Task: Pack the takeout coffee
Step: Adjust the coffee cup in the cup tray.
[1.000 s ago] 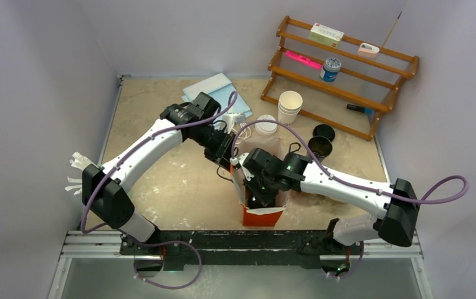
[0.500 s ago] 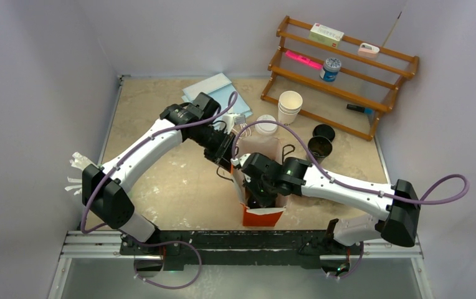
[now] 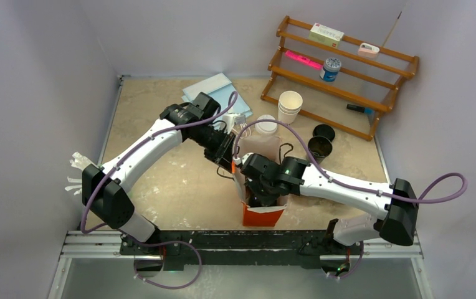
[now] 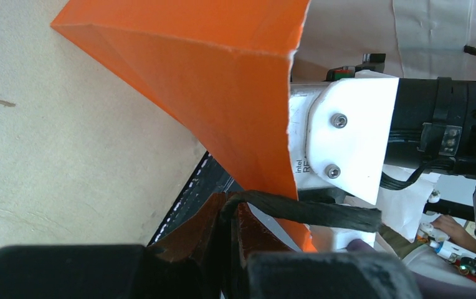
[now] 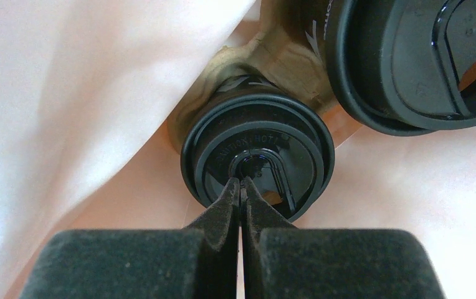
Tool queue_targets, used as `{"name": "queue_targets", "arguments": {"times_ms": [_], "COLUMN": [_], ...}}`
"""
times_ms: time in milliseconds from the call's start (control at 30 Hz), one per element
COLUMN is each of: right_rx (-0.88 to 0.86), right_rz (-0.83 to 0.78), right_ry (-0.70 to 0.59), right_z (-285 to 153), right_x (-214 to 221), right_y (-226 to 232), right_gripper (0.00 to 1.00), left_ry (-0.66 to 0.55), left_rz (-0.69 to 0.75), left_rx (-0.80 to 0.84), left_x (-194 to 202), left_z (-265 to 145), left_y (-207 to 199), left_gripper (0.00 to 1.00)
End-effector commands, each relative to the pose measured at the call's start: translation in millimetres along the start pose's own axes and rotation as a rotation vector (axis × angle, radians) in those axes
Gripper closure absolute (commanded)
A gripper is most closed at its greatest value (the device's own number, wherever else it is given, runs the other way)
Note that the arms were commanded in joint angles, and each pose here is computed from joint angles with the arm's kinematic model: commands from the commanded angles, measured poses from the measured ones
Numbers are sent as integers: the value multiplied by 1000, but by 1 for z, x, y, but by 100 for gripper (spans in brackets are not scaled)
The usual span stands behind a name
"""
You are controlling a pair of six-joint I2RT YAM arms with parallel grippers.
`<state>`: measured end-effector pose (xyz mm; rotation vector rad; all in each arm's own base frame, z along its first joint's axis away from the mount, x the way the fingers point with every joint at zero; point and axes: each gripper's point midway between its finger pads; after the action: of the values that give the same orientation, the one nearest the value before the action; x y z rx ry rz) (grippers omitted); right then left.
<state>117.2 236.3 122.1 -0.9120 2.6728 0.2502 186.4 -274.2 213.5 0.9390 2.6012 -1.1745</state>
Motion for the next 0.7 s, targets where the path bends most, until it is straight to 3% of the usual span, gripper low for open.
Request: {"name": "queue_targets", "arguments": {"times_ms": [0, 267, 667], "right_rx": [162, 140, 65], "right_rz": [-5, 7, -19], "right_ry": [136, 149, -154], "right_z": [14, 3, -51], "right_x": [35, 32, -38], "right_y": [-32, -26, -14], "right_gripper": [100, 100, 100], "left_ry": [-27, -23, -39], "left_rz": [43, 49, 52], "left_rx": [20, 20, 12], "left_x": [-4, -5, -8], "left_z": [-9, -10, -14], "left_y": [-7, -7, -7], "left_gripper": [94, 94, 94]}}
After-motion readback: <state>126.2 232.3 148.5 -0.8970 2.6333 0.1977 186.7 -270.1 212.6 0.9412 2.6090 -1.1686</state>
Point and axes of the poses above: each gripper's point midway between its finger pads, its own z axis out along the fingers, its own y axis along the line the jaws close on, x = y × z, and after that the axes turned 2 degrees about z, right-handed
